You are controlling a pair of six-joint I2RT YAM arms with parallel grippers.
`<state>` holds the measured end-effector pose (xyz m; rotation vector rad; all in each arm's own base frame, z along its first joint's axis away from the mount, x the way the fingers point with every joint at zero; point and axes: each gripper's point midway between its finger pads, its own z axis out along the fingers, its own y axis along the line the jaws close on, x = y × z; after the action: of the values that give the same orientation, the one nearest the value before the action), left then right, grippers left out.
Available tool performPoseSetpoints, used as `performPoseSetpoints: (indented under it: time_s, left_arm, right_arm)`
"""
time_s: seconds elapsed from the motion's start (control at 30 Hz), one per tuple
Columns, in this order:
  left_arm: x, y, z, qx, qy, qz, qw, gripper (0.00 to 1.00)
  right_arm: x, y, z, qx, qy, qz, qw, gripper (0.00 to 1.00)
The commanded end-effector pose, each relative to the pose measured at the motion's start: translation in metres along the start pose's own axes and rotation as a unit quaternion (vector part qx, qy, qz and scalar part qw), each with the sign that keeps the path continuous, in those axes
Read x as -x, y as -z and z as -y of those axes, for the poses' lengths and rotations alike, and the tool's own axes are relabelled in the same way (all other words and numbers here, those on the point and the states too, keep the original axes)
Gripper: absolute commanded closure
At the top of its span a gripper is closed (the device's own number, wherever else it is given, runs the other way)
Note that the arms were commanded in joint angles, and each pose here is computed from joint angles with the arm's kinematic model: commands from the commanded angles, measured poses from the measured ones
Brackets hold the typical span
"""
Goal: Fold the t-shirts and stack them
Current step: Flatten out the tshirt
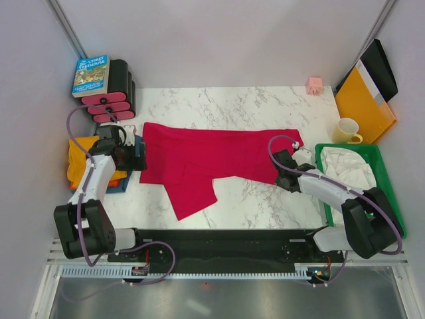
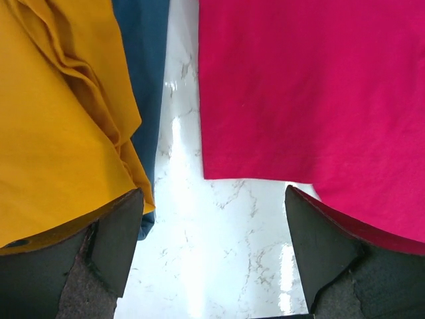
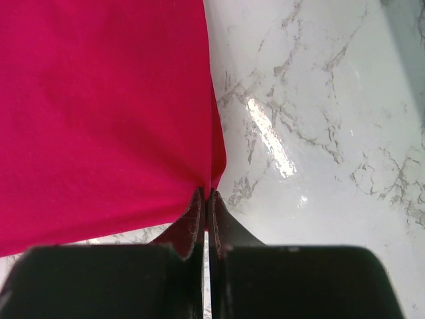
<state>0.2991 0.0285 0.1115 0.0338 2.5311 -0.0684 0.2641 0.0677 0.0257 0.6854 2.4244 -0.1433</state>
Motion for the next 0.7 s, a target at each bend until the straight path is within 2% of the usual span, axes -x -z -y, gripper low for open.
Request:
performPoseSetpoints:
  time_s: [0.0,0.13,0.33,0.57,0.67]
  left_arm:
    - [-0.025,-0.025,-0.011,0.011,-0.027,-0.062,0.998,0.07]
    - [-0.032,-0.044,-0.011,0.003,-0.017,-0.089,0.996,0.13]
    - [-0.036,-0.064,-0.007,-0.013,-0.004,-0.095,0.995,0.24]
    - [-0.046,-0.079,-0.003,-0.025,0.009,-0.113,0.993,0.28]
    - [-0.052,-0.08,0.001,-0.039,0.008,-0.122,0.992,0.34]
  right_arm:
    - [0.008,0.006,0.005,-0.012,0.011,0.014,1.0,1.0]
    - [0.006,0.005,0.004,-0.01,0.013,0.013,1.0,1.0]
    - [0.005,0.005,0.004,-0.011,0.019,0.015,1.0,1.0]
    - [0.005,0.005,0.005,-0.013,0.024,0.016,1.0,1.0]
    - [0.006,0.004,0.005,-0.015,0.025,0.017,0.999,1.0]
